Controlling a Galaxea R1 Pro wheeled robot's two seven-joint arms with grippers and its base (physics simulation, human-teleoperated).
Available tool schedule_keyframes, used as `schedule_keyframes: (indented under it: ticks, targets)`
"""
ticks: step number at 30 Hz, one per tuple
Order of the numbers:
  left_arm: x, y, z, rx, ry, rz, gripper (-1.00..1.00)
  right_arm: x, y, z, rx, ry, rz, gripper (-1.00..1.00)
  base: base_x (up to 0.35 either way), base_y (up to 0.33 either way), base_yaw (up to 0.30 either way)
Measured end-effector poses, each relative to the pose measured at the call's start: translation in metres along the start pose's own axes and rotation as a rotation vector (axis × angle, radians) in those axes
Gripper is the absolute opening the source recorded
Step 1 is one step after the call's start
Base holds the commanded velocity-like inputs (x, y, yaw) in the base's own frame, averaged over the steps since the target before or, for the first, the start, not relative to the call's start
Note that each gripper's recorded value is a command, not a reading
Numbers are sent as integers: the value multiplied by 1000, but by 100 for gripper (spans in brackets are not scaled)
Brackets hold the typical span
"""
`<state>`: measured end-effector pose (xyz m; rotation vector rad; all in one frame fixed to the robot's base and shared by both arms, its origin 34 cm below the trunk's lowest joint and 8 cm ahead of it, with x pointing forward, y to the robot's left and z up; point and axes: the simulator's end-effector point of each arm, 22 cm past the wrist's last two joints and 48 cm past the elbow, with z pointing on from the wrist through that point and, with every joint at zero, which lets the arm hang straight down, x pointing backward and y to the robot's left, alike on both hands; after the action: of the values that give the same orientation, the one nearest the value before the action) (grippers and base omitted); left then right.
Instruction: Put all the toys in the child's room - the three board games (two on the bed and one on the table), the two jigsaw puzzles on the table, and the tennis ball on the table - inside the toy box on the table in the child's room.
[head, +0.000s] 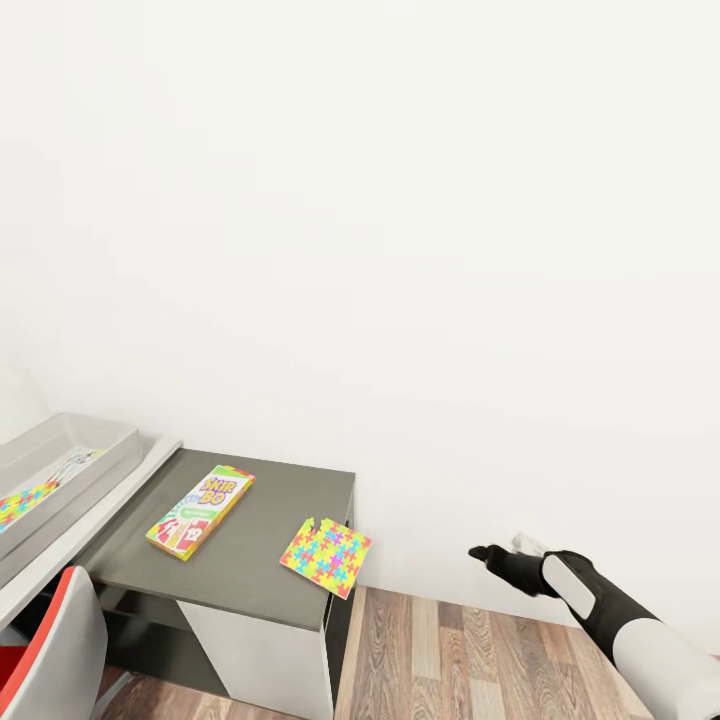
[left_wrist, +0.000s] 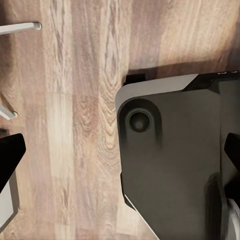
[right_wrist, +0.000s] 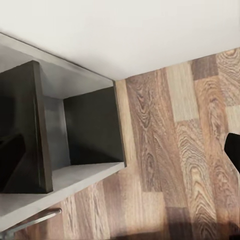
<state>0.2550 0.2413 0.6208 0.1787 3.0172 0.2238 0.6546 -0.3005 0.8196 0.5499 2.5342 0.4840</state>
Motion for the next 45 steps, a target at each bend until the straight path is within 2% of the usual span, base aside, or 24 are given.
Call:
schedule_keyframes:
  ticks: [9, 17, 36, 39, 45]
  targets:
    - [-1, 2, 0, -3, -5, 1, 100, -1, 11, -1, -69, -5, 37, 100, 0, 0, 0]
    - [-3, 7, 1, -10, -14, 1, 100, 2, 9, 0, -70, -1, 43, 100, 0, 0, 0]
    - [-13, 20, 17, -19, -20, -25, 100, 6, -13, 14, -39, 10, 60, 100, 0, 0, 0]
    - [-14, 18, 21, 17, -21, -25, 100, 6, -15, 16, -38, 11, 61, 100, 0, 0, 0]
    - [-15, 5, 26, 170, -25, -20, 100, 6, -13, 21, -57, 12, 63, 100, 0, 0, 0]
